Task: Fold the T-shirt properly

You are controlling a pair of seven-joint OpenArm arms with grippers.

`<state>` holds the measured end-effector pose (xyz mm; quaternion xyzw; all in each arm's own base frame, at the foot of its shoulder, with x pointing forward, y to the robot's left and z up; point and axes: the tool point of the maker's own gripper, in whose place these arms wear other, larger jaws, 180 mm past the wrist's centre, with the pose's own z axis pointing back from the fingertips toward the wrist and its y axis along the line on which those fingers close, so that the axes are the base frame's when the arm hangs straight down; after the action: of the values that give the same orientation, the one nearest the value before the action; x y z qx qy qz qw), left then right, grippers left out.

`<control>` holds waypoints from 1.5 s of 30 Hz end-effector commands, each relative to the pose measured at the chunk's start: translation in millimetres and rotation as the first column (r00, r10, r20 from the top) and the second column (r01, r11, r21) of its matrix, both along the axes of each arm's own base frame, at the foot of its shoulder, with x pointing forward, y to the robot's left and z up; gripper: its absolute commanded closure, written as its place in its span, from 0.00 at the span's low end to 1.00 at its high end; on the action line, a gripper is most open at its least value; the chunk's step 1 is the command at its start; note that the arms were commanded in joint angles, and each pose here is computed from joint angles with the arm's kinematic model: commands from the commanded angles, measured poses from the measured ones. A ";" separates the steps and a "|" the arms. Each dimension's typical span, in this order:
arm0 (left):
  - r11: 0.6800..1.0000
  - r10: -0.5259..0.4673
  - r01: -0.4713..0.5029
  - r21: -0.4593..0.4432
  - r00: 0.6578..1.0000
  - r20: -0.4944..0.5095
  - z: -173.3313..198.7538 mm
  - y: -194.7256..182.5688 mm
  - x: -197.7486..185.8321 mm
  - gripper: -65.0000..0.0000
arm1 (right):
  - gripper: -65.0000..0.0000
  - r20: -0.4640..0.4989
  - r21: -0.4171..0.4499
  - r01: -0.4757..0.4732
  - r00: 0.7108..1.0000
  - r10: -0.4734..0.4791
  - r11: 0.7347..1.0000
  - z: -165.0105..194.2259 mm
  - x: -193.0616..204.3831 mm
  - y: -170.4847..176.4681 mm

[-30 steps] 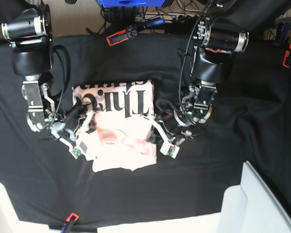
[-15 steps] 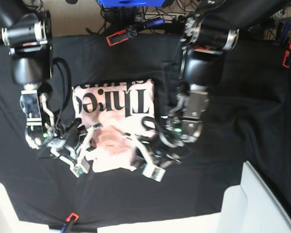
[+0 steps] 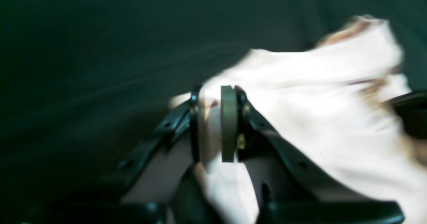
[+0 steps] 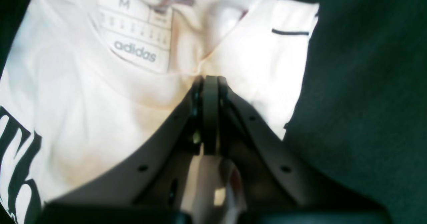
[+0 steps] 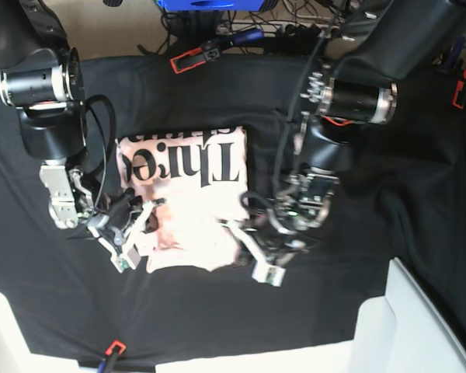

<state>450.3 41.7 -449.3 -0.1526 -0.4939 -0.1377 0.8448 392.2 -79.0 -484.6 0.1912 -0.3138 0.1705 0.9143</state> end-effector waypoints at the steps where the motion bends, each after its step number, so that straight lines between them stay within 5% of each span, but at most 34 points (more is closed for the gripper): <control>1: 0.999 -0.001 0.004 -0.037 0.996 0.088 31.4 -8.3 23.2 0.89 | 1.00 0.065 0.013 0.008 0.998 -0.009 1.000 21.0 22.1 -2.3; 7: 0.999 -0.008 0.016 -0.043 0.982 0.190 61.4 -11.2 30.5 0.89 | 1.00 0.156 -0.008 -0.016 0.988 0.017 1.000 44.9 29.2 -0.8; 12: 0.999 -0.021 0.032 -0.035 0.958 0.286 74.2 -3.4 -0.6 0.89 | 1.00 0.323 -0.050 -0.046 0.944 0.060 0.998 85.2 12.0 -4.4; 16: 0.984 -0.132 0.088 0.156 0.946 0.296 55.7 22.2 -48.4 0.89 | 1.00 0.452 -0.046 -0.059 0.889 0.074 0.997 108.4 -14.6 -12.4; 19: 0.943 -0.221 0.127 0.308 0.929 0.295 50.9 40.6 -87.2 0.89 | 1.00 0.553 0.002 -0.071 0.831 0.058 0.997 121.8 -44.1 -18.1; 22: 0.924 -0.260 0.136 0.356 0.909 0.327 61.8 60.7 -134.5 0.89 | 1.00 0.579 0.006 -0.099 0.812 0.077 0.995 124.7 -82.4 -22.4; 33: 0.933 -0.161 0.059 0.354 0.951 0.265 57.2 123.6 -272.1 0.89 | 1.00 0.447 -0.027 0.084 0.892 -0.063 0.996 112.1 -191.3 -67.6; 39: 0.941 -0.143 0.103 0.323 0.985 0.101 31.5 129.3 -353.0 0.89 | 1.00 0.138 -0.107 0.106 0.986 -0.091 0.989 65.4 -276.9 -66.9; 45: 0.946 -0.112 0.144 0.290 0.986 -0.123 -2.9 134.6 -434.3 0.89 | 1.00 -0.179 -0.211 0.022 0.982 -0.061 0.977 39.6 -352.5 -69.2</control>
<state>12.6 176.3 -460.1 -0.0628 -0.3940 -0.2609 0.8791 34.0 -147.5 -450.9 0.1018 -0.1963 0.1658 0.9611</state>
